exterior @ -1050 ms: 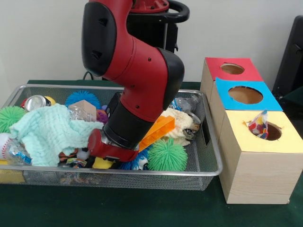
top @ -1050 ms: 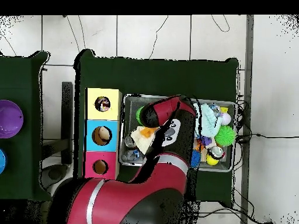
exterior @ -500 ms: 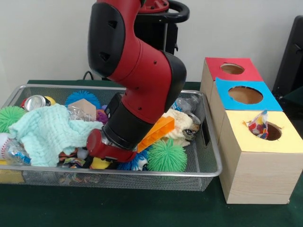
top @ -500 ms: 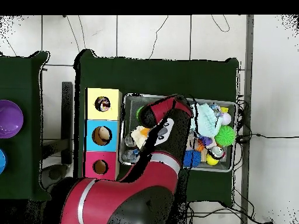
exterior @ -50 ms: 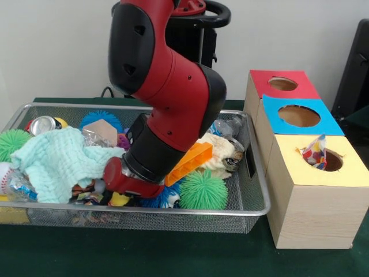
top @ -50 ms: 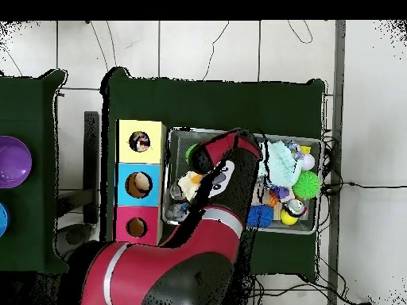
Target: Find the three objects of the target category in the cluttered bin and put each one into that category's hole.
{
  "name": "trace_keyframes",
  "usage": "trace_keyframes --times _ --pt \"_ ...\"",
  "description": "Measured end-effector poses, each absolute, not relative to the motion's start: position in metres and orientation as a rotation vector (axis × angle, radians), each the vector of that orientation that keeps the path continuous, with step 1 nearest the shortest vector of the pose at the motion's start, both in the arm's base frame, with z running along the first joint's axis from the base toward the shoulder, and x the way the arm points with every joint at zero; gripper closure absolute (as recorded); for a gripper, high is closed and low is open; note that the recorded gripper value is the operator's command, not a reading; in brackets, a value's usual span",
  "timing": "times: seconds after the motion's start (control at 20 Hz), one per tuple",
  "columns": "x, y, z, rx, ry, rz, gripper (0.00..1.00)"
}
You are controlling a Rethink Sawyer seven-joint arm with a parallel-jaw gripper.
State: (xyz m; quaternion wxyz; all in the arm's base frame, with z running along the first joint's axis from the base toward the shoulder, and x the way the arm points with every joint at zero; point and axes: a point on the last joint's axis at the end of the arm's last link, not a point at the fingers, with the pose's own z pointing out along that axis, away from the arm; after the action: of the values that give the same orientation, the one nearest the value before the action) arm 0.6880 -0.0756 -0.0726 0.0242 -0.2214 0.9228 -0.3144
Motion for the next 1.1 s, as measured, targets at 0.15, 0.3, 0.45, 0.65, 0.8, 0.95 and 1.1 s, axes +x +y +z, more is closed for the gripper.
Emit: trace_keyframes --times 0.15,0.3,0.45,0.65,0.8,0.95,1.1 --pt "0.69 -0.083 -0.071 -0.67 2.854 -0.973 1.0" --pt "0.69 -0.09 -0.072 -0.654 2.859 -0.973 1.0" --pt "0.69 -0.091 -0.072 -0.654 2.859 -0.973 1.0" --pt "0.69 -0.091 -0.072 -0.654 2.859 -0.973 1.0" --pt "0.69 -0.091 -0.072 -0.651 2.859 -0.969 1.0" --pt "0.691 -0.094 -0.071 -0.616 2.871 -0.934 1.0" --pt "0.693 -0.104 -0.066 -0.471 2.915 -0.793 1.0"
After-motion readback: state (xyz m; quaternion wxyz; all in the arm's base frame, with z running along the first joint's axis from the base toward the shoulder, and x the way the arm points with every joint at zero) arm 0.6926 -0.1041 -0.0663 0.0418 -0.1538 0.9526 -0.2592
